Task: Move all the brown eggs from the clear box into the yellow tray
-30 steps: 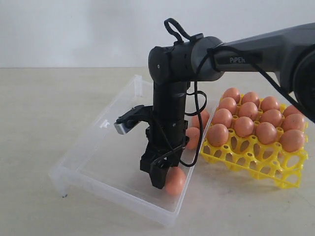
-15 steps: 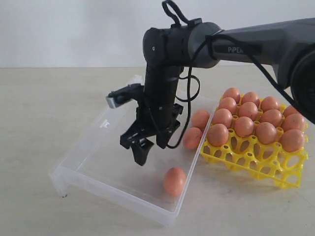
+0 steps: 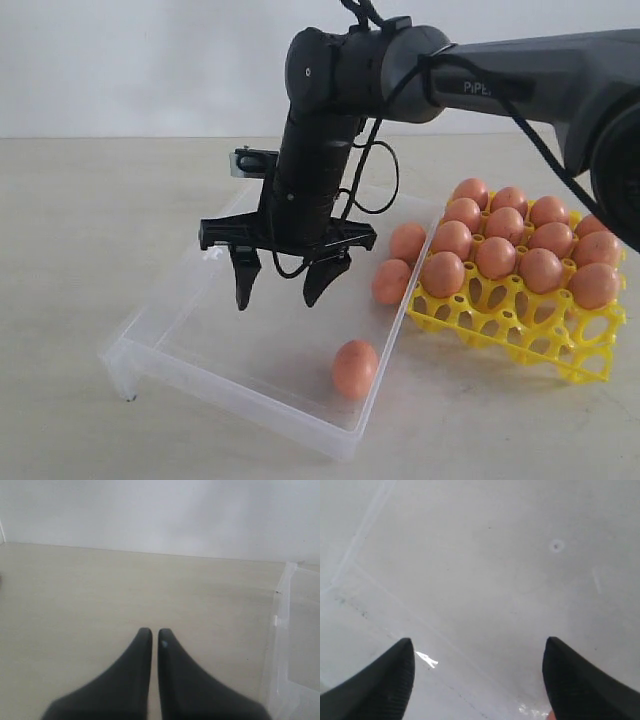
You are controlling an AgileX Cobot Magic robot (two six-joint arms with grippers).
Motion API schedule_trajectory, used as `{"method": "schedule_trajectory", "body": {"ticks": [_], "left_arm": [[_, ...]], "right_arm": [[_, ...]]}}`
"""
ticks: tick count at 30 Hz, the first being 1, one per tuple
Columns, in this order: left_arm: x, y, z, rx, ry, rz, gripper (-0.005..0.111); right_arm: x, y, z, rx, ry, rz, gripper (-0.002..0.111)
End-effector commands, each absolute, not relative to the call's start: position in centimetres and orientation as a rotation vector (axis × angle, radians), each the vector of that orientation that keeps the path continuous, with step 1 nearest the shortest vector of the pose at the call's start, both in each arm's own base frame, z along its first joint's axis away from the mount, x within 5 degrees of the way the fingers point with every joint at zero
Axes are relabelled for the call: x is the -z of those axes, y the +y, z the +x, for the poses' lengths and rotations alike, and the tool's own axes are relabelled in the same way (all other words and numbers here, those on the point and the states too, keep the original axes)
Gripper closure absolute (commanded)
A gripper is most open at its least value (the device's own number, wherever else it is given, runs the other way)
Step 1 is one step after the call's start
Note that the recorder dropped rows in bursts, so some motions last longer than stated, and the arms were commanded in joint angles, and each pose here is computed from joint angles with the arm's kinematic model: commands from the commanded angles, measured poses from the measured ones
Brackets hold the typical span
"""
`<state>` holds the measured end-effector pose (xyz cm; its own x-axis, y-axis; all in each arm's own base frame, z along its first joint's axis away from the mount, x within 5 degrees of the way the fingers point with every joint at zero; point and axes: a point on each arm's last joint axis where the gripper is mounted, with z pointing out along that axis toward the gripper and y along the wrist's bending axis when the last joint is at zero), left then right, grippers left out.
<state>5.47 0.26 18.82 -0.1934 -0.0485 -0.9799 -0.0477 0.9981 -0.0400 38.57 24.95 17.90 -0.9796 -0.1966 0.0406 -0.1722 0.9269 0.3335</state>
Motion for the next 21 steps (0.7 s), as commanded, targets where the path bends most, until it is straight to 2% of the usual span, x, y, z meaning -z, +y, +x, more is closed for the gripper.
{"method": "schedule_trajectory", "body": {"ticks": [1, 7, 11, 13, 16, 18, 19, 21], "left_arm": [[-18.8, 0.2, 5.5, 0.004, 1.759, -0.069, 0.103], [-18.8, 0.2, 5.5, 0.004, 1.759, -0.069, 0.103], [-18.8, 0.2, 5.5, 0.004, 1.759, -0.069, 0.103], [-18.8, 0.2, 5.5, 0.004, 1.759, -0.069, 0.103], [-18.8, 0.2, 5.5, 0.004, 1.759, -0.069, 0.103], [-18.8, 0.2, 5.5, 0.004, 1.759, -0.069, 0.103], [-18.8, 0.2, 5.5, 0.004, 1.759, -0.069, 0.103], [-18.8, 0.2, 5.5, 0.004, 1.759, -0.069, 0.103]], "right_arm": [[-20.1, 24.9, 38.3, 0.565, -3.040, 0.314, 0.045], [-25.6, 24.3, 37.2, 0.671, -3.112, 0.702, 0.045], [-29.4, 23.6, 36.1, 0.702, -3.184, 0.759, 0.045], [-30.2, 23.1, 35.5, 0.677, -3.210, 0.707, 0.045], [-28.8, 21.8, 33.6, 0.594, -3.164, 0.659, 0.045], [-27.1, 20.8, 33.0, 0.417, -3.150, 0.687, 0.045], [-25.4, 19.8, 32.7, 0.241, -3.134, 0.690, 0.045], [-23.0, 19.4, 32.1, 0.180, -3.068, 0.651, 0.045]]}}
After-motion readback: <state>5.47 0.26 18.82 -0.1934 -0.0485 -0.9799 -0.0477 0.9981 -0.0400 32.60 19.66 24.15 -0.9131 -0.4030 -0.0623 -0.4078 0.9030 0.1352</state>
